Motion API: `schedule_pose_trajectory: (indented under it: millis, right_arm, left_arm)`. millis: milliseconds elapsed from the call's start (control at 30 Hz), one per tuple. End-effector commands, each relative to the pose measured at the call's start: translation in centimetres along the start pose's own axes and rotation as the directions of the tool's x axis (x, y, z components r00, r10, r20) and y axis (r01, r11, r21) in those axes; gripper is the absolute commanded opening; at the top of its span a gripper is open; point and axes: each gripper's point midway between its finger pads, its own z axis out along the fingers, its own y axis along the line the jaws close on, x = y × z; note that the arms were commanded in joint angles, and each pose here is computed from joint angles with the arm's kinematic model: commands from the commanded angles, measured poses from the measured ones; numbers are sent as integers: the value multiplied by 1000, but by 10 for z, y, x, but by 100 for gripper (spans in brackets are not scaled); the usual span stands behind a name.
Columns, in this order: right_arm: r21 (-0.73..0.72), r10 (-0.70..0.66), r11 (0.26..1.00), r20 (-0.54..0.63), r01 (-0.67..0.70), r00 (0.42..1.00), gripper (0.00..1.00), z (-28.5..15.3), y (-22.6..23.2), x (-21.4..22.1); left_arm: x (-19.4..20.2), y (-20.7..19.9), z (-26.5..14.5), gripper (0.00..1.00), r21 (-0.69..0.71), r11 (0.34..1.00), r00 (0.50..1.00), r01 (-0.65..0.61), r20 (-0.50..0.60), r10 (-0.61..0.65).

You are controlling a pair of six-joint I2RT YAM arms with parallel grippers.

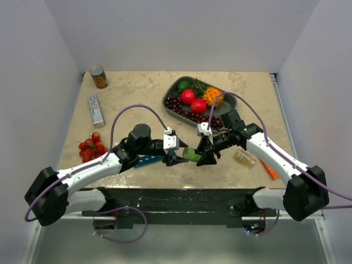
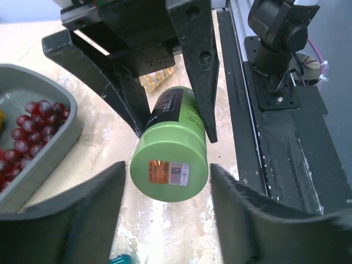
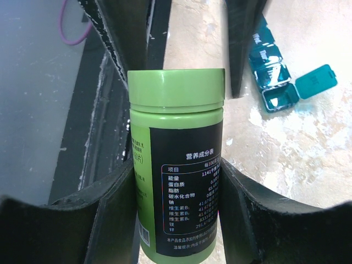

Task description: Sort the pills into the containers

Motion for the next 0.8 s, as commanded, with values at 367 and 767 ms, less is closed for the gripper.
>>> schedule_pose_trajectory:
  millis: [367, 767]
  right_arm:
    - [117, 7, 993, -12, -6, 1000, 0, -5, -21, -1]
    - [253, 55, 966, -11, -50, 998, 0, -15, -47, 1]
  left_arm:
    - [-25, 14, 6, 0, -138, 801, 812, 583, 107, -573]
    - [-13, 35, 22, 0, -332, 40, 116, 943, 211, -971]
